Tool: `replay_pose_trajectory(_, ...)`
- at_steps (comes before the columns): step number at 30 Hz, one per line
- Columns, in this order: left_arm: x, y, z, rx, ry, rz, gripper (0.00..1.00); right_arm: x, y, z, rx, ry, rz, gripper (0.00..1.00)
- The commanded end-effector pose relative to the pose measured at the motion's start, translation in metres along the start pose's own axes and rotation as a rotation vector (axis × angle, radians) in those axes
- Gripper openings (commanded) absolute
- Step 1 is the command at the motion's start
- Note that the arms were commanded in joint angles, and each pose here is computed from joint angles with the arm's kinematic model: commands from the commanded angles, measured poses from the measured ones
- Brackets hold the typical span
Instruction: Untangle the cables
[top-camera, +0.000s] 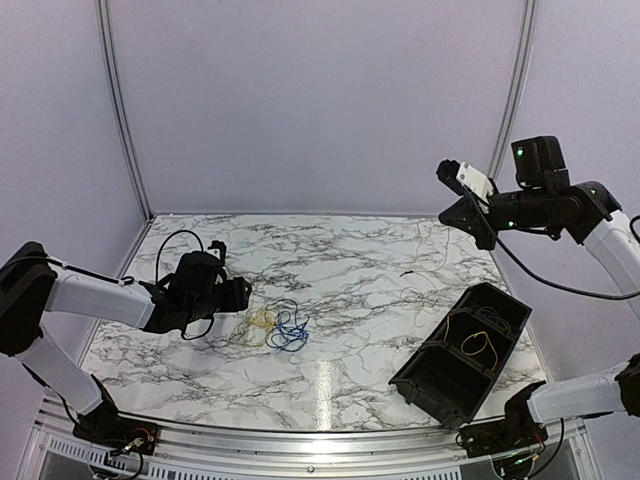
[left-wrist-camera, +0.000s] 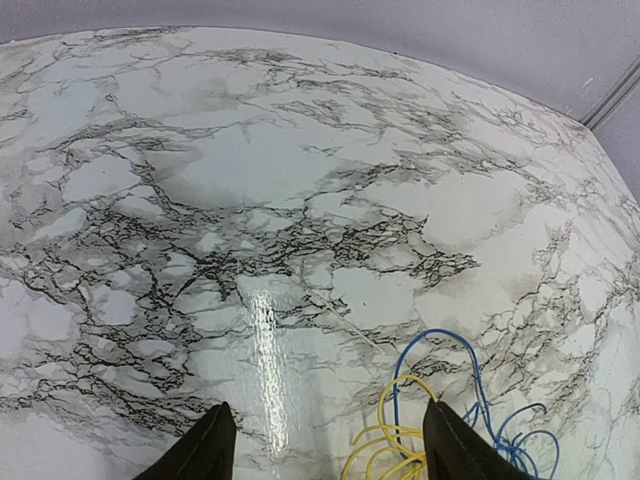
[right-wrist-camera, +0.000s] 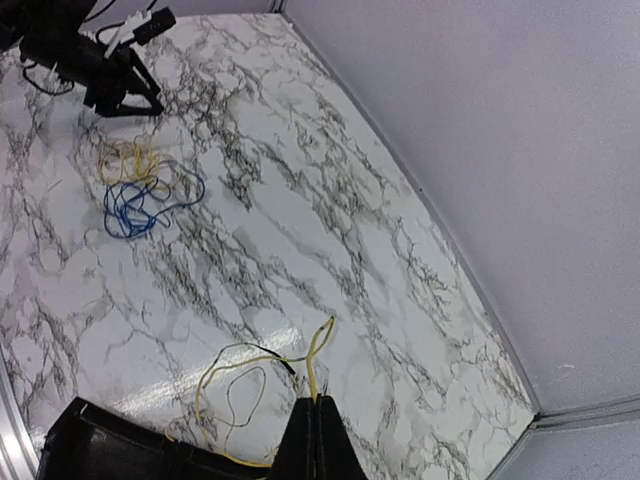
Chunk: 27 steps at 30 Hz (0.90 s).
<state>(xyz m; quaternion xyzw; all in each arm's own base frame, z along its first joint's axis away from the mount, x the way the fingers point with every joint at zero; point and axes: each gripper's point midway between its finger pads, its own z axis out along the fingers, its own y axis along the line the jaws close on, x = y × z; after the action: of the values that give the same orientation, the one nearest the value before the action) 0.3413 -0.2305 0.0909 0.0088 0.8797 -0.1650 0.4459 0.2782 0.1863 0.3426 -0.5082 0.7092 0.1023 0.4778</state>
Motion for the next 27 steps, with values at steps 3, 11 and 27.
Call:
replay_pose_trajectory(3, 0.004, 0.010, 0.000, -0.042, 0.007, 0.009, 0.67, 0.045, 0.017, -0.032, -0.009, 0.183, -0.114, 0.00)
replay_pose_trajectory(11, 0.010, 0.011, 0.007, -0.046, 0.026, 0.013, 0.67, 0.081, 0.021, -0.065, 0.044, 0.367, -0.167, 0.00)
replay_pose_trajectory(27, 0.013, 0.008, 0.018, -0.051, 0.040, 0.022, 0.68, 0.139, 0.047, -0.087, 0.015, 0.573, -0.187, 0.00)
